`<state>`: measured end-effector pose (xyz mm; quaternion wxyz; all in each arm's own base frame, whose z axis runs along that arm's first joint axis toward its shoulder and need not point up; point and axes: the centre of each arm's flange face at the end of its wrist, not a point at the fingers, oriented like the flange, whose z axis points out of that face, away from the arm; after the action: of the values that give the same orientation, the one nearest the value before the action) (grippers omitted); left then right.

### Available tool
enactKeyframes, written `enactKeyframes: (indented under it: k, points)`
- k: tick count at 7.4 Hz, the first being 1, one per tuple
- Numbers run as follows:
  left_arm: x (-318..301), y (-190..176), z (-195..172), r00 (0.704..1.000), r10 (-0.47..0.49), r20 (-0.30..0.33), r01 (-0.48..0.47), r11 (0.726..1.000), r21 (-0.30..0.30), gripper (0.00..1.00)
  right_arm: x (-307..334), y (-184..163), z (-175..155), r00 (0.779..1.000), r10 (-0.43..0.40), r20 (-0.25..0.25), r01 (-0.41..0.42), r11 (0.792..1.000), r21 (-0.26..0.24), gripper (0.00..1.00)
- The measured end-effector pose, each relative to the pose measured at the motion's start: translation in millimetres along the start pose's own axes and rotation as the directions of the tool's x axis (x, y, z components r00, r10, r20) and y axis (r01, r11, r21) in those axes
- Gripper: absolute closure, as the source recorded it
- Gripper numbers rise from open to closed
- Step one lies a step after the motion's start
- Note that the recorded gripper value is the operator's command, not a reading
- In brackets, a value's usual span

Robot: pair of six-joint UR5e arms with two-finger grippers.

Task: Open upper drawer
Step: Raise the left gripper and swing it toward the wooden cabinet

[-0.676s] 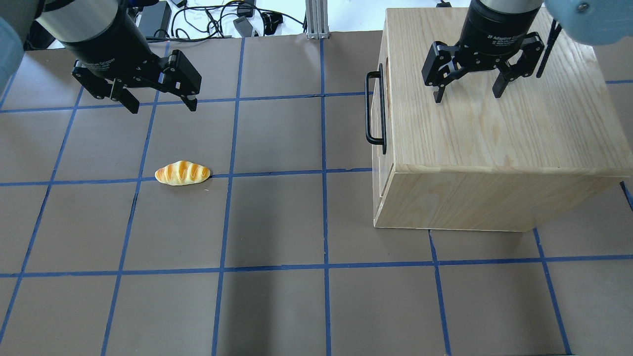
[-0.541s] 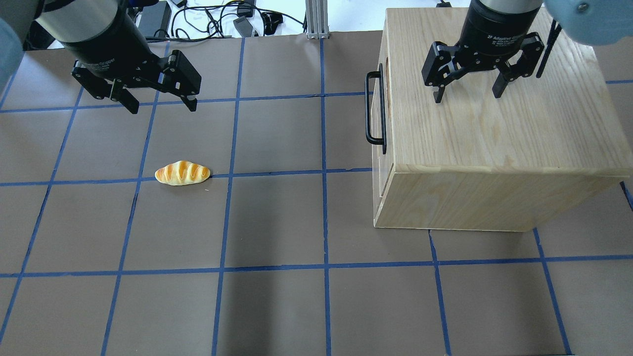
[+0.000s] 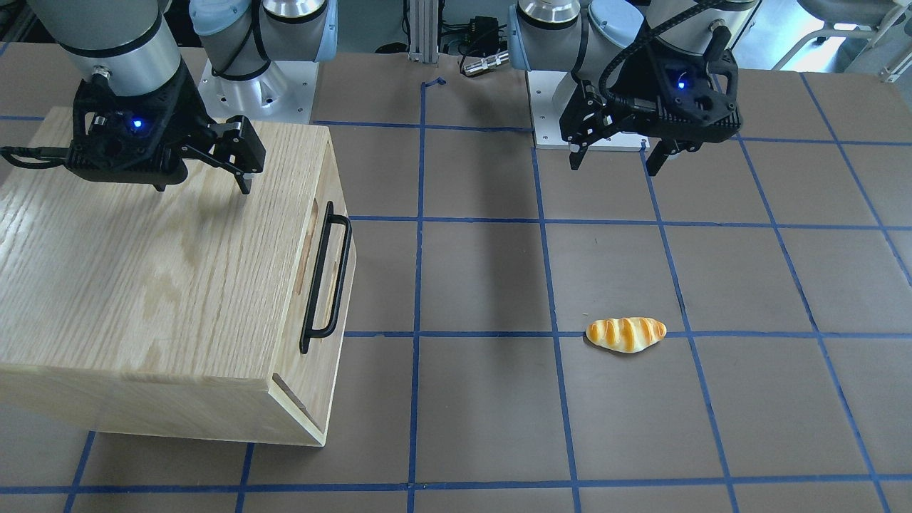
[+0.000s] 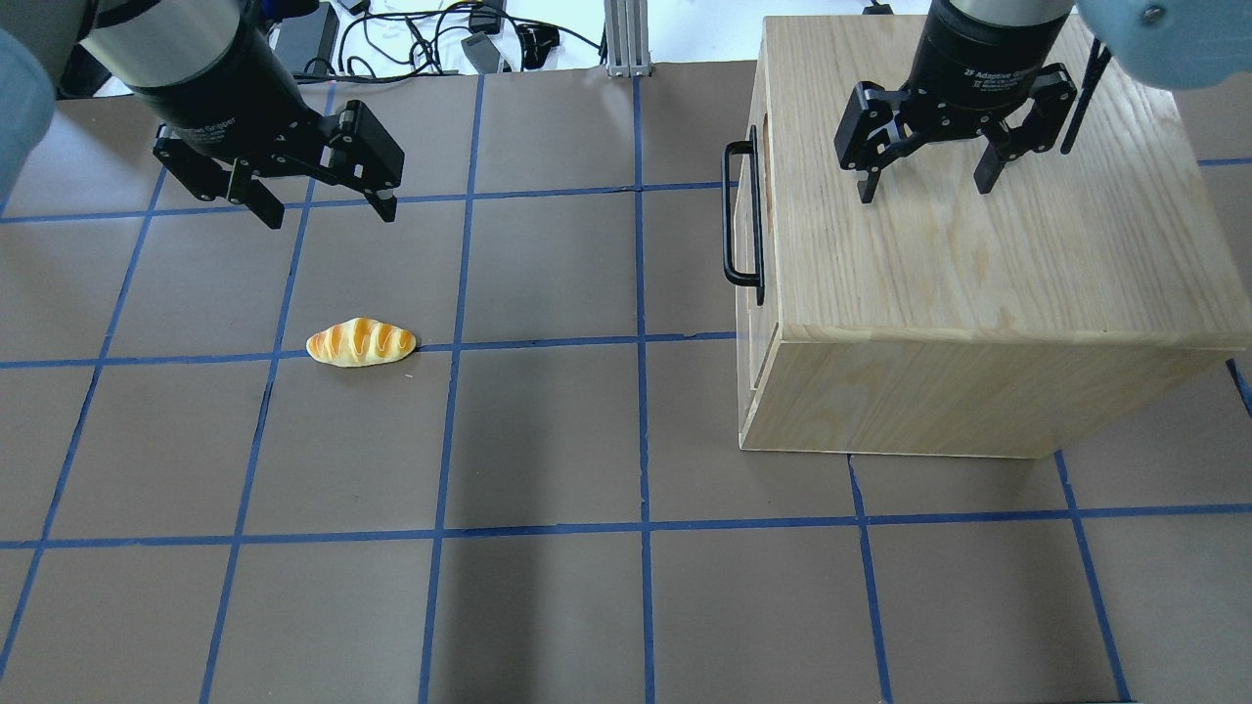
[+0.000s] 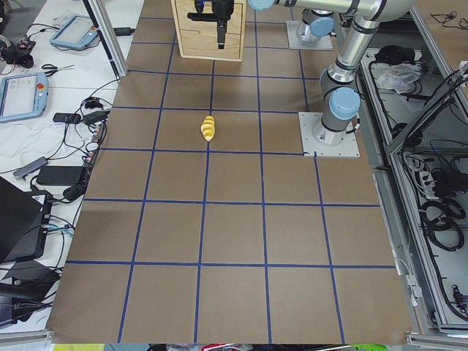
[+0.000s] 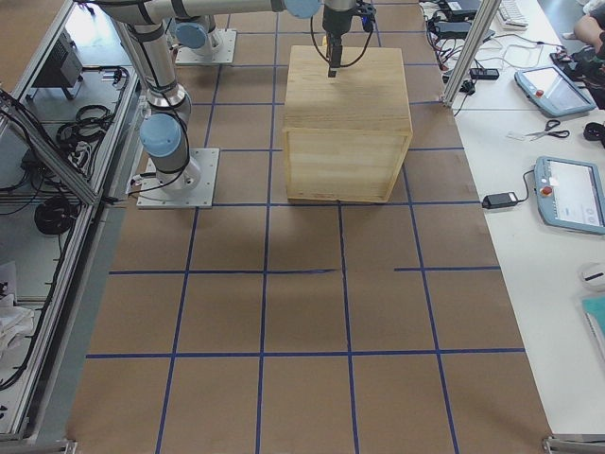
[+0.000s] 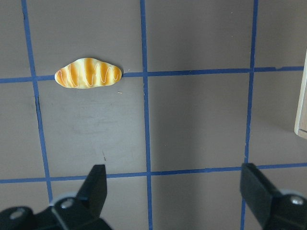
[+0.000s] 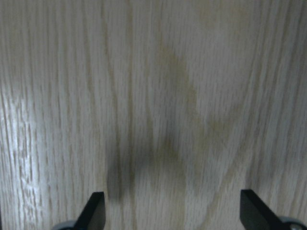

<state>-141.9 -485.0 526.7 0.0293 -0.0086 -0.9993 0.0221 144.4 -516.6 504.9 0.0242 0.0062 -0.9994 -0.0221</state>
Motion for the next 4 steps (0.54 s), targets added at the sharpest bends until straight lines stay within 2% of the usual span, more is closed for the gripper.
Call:
enactKeyframes:
  k: [4]
  points:
    - [0.6,-3.9,5.2,1.0,-0.001,-0.005,0.001,1.0,-0.007,0.0,0.1,0.0,0.0,1.0,0.0,0.0,0.0,1.0,0.0,0.0]
